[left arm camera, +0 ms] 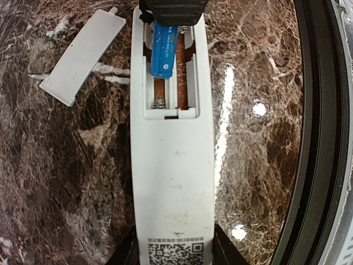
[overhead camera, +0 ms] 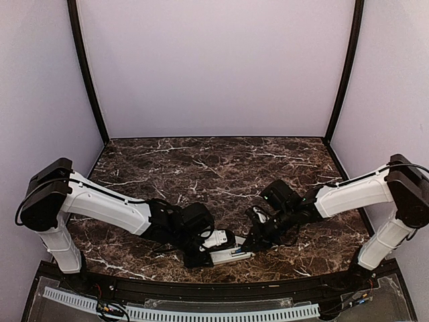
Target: Load the batteries into the remote control
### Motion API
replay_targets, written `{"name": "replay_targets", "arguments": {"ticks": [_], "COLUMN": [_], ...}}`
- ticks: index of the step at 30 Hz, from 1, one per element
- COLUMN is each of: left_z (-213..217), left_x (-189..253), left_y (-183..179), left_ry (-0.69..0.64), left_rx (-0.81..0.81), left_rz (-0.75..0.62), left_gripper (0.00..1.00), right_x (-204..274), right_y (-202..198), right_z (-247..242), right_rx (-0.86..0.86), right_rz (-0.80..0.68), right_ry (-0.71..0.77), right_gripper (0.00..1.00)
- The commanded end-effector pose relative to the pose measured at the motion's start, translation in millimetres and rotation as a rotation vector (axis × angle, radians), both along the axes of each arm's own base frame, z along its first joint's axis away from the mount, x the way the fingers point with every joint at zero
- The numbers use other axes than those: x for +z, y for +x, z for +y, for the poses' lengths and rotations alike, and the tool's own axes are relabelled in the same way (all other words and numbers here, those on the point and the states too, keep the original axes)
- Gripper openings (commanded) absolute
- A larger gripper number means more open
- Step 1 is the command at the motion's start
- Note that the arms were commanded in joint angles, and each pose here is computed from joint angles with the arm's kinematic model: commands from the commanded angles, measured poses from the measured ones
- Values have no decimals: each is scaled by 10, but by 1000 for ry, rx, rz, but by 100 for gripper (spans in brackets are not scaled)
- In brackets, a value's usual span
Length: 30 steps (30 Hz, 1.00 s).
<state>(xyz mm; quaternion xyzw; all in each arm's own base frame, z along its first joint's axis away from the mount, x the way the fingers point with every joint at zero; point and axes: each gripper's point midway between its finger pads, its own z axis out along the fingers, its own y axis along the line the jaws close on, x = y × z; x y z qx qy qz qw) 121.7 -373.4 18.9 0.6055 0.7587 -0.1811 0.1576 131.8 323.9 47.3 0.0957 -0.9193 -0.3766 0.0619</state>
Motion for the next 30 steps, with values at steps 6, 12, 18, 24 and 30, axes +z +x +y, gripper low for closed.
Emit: {"name": "replay_targets", "arguments": {"ticks": [6, 12, 18, 24, 30], "left_z": [151, 151, 140, 42, -147], "left_x": [-227, -227, -230, -160, 16], "left_y": [-83, -87, -104, -125, -75], "left_ry": [83, 84, 76, 33, -32], "left_rx": [1, 0, -7, -12, -29], "left_rz": [42, 44, 51, 71, 56], "left_gripper": [2, 2, 3, 30, 52], "right_x": [-71, -144, -180, -248, -299], "right_y": [-30, -14, -16, -62, -64], "right_z": [65, 107, 120, 42, -24], "right_rx": [6, 8, 9, 6, 4], "right_rz": [2, 9, 15, 27, 19], "right_ry": [10, 10, 8, -20, -59], "right_gripper": [0, 0, 0, 0, 0]}}
